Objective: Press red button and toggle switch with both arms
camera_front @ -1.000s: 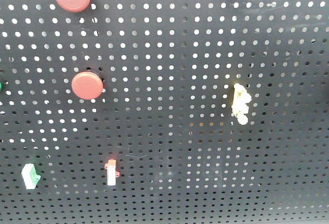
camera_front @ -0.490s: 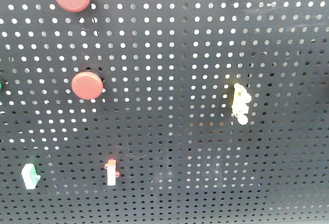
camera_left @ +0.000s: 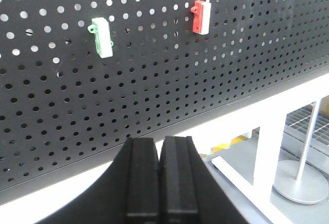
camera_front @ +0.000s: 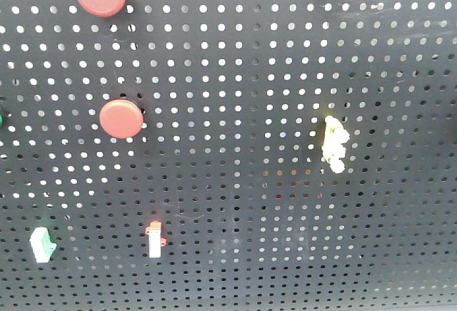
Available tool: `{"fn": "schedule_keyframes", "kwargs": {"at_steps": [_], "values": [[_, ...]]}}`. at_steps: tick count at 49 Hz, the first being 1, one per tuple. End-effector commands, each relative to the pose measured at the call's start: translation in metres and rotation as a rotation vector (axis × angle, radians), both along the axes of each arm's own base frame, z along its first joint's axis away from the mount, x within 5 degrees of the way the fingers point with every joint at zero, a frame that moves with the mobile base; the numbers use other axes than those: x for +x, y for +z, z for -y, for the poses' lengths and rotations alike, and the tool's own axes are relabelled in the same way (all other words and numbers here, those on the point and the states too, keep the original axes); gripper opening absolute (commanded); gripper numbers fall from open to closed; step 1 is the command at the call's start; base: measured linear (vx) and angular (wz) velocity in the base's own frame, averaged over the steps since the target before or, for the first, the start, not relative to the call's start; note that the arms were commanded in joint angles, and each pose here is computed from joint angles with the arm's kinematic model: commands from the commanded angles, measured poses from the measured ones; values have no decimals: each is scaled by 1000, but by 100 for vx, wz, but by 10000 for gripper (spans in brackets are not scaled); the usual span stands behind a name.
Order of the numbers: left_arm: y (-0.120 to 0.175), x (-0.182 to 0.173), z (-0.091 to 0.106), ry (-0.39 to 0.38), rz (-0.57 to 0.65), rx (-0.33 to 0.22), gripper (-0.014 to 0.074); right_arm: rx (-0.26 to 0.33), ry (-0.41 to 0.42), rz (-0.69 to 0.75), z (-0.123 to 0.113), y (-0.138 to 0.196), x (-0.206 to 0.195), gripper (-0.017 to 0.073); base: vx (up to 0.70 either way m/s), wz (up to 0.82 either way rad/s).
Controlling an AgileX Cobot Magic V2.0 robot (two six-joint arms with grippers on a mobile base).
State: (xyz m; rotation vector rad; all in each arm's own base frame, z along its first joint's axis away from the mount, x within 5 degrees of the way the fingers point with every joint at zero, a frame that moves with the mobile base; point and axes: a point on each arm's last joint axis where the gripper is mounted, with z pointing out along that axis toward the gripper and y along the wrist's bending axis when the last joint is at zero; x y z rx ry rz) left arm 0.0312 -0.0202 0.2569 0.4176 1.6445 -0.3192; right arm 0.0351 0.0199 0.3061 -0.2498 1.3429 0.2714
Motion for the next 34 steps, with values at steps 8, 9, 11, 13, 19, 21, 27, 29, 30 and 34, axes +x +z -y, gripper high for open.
{"fn": "schedule_keyframes", "kwargs": {"at_steps": [8,9,11,13,19,21,27,29,30,34], "values": [[-22,10,-6,178,64,19,2,31,-47,56,5,12,-1,-3,0,0],[-27,12,-7,197,53,18,2,31,-47,56,5,12,-1,-3,0,1],[-60,22,-10,283,60,-60,2,31,-46,55,4,12,-1,-3,0,1],[-66,24,-10,293,85,-93,2,31,-46,55,4,12,-1,-3,0,0],[-65,25,-11,298,119,-105,2,31,-46,55,5,12,-1,-3,0,0],[-65,25,-11,298,120,-107,2,31,-46,55,4,12,-1,-3,0,0],[-65,25,-11,297,113,-105,2,33,-49,58,5,12,-1,-3,0,0],[-65,25,-11,297,111,-104,2,33,-49,58,5,12,-1,-3,0,0],[-65,25,-11,297,111,-104,2,33,-49,58,5,12,-1,-3,0,0],[-65,25,-11,297,111,-104,2,33,-49,58,5,12,-1,-3,0,0]]}}
